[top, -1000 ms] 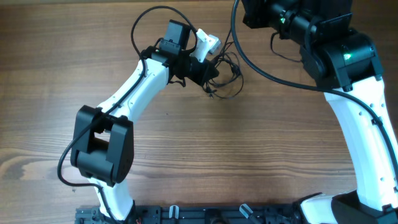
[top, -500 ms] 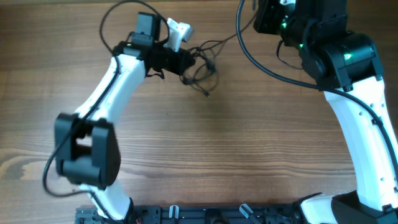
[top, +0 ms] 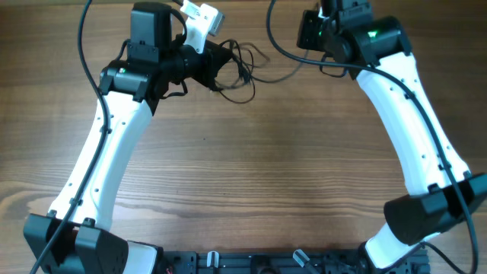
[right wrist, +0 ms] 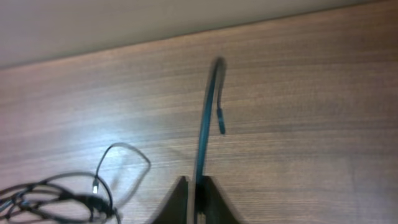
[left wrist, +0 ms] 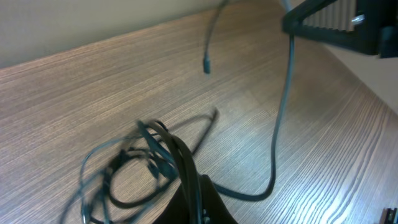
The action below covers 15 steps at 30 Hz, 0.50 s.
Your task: Untangle cables
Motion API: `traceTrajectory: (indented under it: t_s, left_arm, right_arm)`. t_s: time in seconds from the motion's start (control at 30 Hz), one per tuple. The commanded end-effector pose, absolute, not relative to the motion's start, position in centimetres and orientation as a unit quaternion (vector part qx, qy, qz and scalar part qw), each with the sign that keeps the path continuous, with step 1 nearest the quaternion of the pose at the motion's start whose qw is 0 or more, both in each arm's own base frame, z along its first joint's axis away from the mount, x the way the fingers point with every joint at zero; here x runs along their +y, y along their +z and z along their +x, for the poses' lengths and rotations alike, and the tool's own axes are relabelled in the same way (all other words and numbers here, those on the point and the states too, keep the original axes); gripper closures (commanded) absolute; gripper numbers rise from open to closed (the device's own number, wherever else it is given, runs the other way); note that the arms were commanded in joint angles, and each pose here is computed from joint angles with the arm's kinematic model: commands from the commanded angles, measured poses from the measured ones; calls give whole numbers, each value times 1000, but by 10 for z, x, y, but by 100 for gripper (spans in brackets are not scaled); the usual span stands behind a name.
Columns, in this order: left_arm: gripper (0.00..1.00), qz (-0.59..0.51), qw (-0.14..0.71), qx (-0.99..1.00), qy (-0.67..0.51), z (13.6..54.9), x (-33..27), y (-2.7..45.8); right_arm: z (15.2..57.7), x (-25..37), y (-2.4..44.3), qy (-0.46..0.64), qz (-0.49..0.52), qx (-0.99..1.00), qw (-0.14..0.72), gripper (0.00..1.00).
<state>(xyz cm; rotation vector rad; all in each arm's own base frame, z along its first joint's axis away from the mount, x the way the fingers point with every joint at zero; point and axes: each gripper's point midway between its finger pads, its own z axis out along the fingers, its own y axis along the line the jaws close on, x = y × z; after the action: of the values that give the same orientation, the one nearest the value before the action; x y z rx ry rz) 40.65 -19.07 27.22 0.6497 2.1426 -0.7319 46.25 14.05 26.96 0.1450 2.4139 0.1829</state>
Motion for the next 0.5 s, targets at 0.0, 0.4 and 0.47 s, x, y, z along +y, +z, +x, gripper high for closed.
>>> traceTrajectory:
  t_s: [0.0, 0.4, 0.47]
  left_arm:
    - [96, 256, 413, 827, -283, 400, -187, 300]
    - [96, 253, 431, 824, -268, 403, -183, 308]
    - [96, 254, 439, 819, -267, 403, -182, 313]
  right_arm:
    - [467, 135, 251, 51, 64, 941, 328, 42]
    - [442, 199, 241, 204, -68, 942, 257, 7]
    - [437, 209, 243, 229, -98, 936, 250, 6]
